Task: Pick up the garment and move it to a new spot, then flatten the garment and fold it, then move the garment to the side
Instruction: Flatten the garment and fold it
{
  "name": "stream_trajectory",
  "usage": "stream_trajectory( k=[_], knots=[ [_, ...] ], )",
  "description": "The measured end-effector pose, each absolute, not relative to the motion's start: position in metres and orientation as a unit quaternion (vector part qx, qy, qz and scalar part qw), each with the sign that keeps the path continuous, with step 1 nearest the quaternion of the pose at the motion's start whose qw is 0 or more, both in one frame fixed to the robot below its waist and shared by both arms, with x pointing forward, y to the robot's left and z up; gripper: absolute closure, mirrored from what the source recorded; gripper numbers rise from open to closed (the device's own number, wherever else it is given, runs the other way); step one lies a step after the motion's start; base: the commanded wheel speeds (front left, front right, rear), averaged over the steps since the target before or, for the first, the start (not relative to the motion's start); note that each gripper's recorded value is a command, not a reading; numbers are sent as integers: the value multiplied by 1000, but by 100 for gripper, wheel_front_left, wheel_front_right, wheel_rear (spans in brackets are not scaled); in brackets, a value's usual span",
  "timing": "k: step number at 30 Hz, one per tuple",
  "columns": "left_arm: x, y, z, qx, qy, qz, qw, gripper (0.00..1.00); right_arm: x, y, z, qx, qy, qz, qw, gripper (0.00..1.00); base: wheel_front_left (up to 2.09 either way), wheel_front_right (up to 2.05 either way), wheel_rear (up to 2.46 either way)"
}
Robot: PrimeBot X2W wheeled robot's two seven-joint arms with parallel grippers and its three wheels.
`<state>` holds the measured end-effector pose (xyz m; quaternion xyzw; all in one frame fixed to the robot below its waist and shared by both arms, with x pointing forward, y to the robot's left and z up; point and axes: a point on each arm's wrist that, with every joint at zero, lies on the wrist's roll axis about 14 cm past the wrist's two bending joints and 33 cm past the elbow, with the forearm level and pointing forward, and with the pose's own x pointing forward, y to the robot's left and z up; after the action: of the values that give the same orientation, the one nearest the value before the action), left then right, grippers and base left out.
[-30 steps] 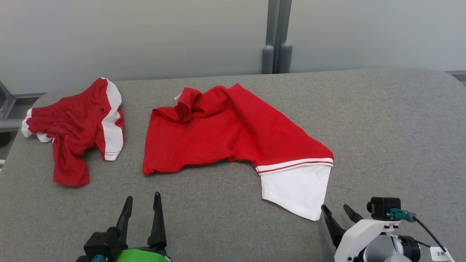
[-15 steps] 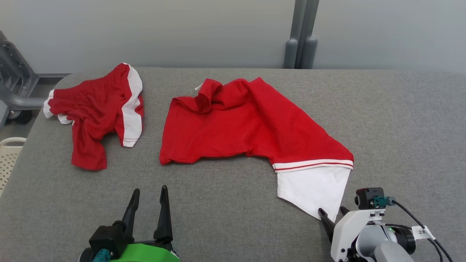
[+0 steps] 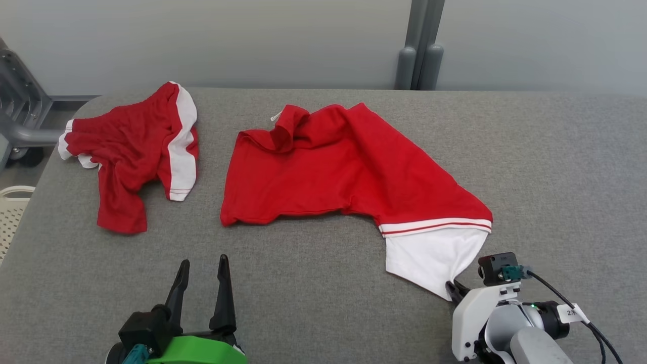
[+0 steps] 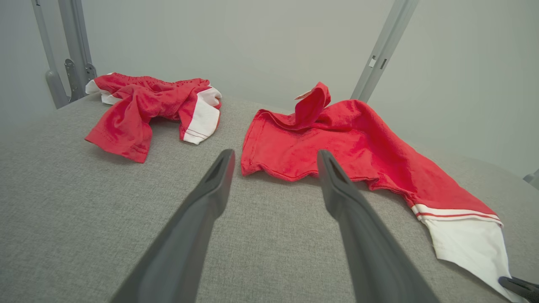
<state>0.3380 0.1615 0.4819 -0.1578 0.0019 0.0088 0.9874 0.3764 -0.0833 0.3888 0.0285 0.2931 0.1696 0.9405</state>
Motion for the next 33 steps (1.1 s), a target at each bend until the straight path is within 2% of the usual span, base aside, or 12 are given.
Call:
stream_trajectory(
  k=[12, 20, 26, 33],
  knots=[
    [343, 152, 484, -164, 1, -8, 987, 0, 395, -114, 432, 69, 203, 121, 969, 100, 0, 0, 0],
    [348, 134, 480, -182, 13, -35, 983, 0, 387, -155, 457, 75, 157, 66, 983, 100, 0, 0, 0],
    [356, 119, 470, -195, 41, -57, 978, 0, 373, -187, 469, 69, 143, 22, 987, 100, 0, 0, 0],
    [363, 101, 435, -213, 122, -77, 966, 0, 364, -205, 475, 64, 139, -4, 988, 100, 0, 0, 0]
  ],
)
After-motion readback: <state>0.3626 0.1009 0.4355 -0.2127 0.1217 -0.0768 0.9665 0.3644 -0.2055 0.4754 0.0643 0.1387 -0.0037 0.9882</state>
